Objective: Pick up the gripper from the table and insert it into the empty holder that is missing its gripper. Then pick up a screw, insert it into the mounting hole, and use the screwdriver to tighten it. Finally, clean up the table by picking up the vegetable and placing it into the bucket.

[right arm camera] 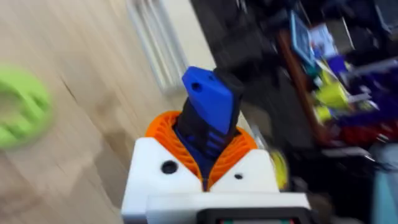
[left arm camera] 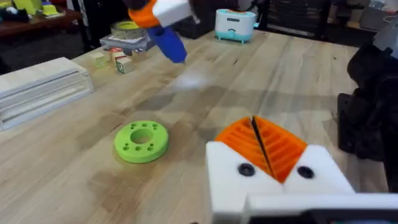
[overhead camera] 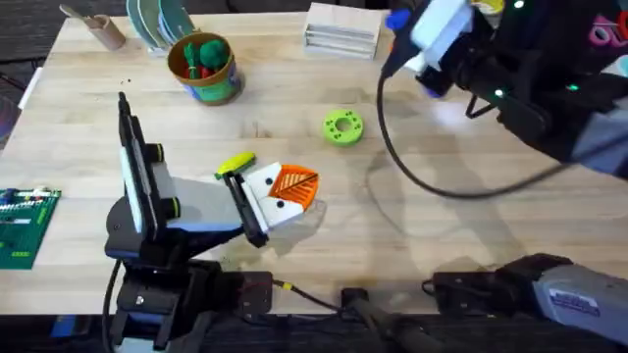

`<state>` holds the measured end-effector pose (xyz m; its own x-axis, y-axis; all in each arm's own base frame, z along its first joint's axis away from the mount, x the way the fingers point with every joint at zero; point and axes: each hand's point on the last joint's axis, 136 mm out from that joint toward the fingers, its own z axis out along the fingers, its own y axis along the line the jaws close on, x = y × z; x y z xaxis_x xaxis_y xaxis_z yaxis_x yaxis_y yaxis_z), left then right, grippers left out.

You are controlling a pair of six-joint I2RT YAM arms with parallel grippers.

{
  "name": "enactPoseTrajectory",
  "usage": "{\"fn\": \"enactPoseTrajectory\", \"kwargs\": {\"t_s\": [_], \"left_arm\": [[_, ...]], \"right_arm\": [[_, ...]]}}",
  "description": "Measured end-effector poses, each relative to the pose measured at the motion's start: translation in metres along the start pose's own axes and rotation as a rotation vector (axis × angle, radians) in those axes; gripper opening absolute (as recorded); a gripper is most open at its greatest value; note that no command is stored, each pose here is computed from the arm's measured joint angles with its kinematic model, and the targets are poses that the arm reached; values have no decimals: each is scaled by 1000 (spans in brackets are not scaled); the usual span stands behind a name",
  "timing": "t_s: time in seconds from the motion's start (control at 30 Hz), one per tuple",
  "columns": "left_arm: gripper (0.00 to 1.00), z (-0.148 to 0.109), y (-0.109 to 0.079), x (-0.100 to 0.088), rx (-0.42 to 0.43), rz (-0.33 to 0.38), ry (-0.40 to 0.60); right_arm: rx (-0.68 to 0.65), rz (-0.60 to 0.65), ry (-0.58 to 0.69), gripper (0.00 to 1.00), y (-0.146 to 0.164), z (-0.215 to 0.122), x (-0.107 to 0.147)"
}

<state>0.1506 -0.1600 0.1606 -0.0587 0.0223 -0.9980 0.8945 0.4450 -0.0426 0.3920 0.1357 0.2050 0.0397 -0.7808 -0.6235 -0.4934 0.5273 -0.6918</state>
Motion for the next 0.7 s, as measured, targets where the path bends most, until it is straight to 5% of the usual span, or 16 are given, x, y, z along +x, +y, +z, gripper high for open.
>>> {"fn": "enactPoseTrajectory", "kwargs": {"t_s": [0.27, 0.6, 0.7], "left_arm": [[17, 0, 0, 0, 0, 0, 0], [17, 0, 0, 0, 0, 0, 0], [17, 0, 0, 0, 0, 0, 0]], "right_arm": [[-78, -255, 251, 28, 24, 34, 81], [-237, -390, 356, 28, 74, 58, 130], [-255, -398, 361, 230, 81, 60, 131]]}}
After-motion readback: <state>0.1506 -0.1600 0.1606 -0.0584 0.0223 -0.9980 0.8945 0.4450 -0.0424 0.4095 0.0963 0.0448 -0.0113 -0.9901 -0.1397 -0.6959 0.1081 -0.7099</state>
